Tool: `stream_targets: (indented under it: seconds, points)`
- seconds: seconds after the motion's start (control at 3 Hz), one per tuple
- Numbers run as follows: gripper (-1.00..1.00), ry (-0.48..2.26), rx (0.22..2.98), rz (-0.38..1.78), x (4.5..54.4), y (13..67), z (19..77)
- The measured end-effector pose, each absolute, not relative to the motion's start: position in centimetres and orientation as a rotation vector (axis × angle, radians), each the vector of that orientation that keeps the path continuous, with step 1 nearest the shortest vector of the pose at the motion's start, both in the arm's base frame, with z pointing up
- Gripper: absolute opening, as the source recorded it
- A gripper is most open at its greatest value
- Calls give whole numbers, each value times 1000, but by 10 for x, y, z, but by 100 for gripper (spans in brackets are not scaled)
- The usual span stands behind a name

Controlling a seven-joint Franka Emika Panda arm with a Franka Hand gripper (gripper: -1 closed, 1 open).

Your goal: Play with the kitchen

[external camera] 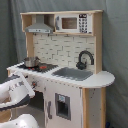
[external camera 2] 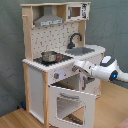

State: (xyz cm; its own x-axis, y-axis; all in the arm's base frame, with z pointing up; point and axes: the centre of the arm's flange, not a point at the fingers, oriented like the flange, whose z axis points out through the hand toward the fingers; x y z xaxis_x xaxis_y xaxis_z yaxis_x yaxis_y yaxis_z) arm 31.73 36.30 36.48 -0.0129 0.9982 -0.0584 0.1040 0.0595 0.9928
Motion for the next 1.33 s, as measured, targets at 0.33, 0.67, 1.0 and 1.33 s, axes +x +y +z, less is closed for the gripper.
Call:
stream_targets:
  seconds: [0.33,0.67,1.0,1.33]
  points:
    - [100,1338,1241,1157,319,360,360]
    - [100,1343,1263,1231,318,367,356]
    - [100,1305,1310,1180,344,346,343]
    - [100,1288,1327,1209,344,347,345]
